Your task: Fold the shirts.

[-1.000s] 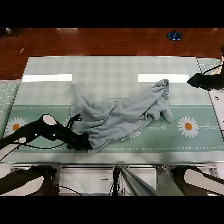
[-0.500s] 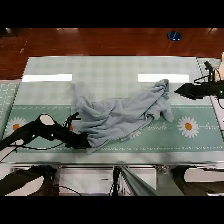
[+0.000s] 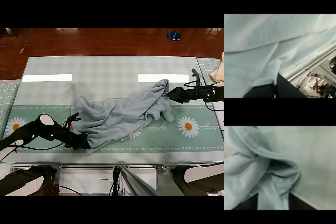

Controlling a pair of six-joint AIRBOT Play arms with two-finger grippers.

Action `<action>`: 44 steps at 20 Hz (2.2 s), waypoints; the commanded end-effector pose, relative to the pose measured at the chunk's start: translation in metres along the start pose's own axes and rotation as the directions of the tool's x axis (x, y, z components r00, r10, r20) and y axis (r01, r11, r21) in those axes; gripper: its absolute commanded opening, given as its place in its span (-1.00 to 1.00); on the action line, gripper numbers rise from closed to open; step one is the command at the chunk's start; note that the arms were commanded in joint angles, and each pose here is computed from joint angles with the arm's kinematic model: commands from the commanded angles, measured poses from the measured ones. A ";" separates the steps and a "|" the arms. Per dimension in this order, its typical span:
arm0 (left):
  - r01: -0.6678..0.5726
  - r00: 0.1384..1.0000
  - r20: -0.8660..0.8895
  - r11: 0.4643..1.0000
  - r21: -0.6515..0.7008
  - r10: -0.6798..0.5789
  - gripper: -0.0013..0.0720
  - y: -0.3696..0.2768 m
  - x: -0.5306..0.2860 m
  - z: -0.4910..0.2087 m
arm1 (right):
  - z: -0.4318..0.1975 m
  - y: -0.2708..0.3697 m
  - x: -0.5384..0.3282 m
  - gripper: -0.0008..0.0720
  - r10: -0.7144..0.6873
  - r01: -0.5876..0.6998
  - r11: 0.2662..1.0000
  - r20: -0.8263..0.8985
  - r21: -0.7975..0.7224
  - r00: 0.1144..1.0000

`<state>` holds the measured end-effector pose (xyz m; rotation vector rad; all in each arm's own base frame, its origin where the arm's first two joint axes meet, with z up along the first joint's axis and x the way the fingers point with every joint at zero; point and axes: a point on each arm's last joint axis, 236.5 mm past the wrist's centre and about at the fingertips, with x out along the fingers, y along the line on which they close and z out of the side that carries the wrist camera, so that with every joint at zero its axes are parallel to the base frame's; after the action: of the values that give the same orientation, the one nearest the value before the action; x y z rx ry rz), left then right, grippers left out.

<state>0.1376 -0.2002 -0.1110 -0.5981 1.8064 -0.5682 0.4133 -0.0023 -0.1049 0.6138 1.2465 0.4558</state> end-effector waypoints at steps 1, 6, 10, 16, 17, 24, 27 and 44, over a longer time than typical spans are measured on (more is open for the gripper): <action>0.005 1.000 0.000 1.000 -0.001 -0.005 -0.90 -0.001 0.000 0.000 | 0.003 -0.007 0.019 -0.09 -0.074 0.074 0.997 -0.016 0.002 0.997; 0.016 1.000 0.005 1.000 0.027 -0.016 -0.90 -0.011 -0.007 0.007 | 0.016 0.002 0.009 -0.91 -0.069 0.069 0.997 -0.001 0.036 0.998; 0.042 0.997 0.064 0.985 0.166 -0.053 -0.90 -0.051 -0.037 0.035 | 0.047 0.046 -0.038 -0.91 -0.060 0.068 0.992 0.085 -0.103 0.995; -0.035 0.886 0.413 0.861 0.508 -0.208 -0.90 -0.175 -0.182 0.076 | 0.089 0.171 -0.165 -0.92 -0.001 0.151 0.931 0.410 -0.332 0.912; -0.083 0.830 0.497 0.825 0.558 -0.253 -0.90 -0.199 -0.223 0.072 | 0.092 0.198 -0.190 -0.92 0.032 0.163 0.916 0.472 -0.366 0.881; -0.619 0.198 0.887 0.648 0.444 -0.418 -0.90 -0.300 -0.471 -0.057 | 0.047 0.378 -0.373 -0.92 0.248 0.341 0.801 0.791 -0.492 0.559; -0.742 -0.022 0.901 0.611 0.276 -0.433 -0.90 -0.317 -0.515 -0.123 | 0.000 0.446 -0.448 -0.92 0.354 0.413 0.767 0.860 -0.492 0.368; -0.549 0.221 0.943 0.767 0.332 -0.250 -0.90 -0.264 -0.431 -0.145 | -0.063 0.370 -0.415 -0.92 -0.126 0.517 0.801 0.760 -0.301 0.638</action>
<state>0.1267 -0.1146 0.4660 -0.1010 0.0731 -0.4285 0.2223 0.0390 0.5002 0.0302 0.1048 0.1485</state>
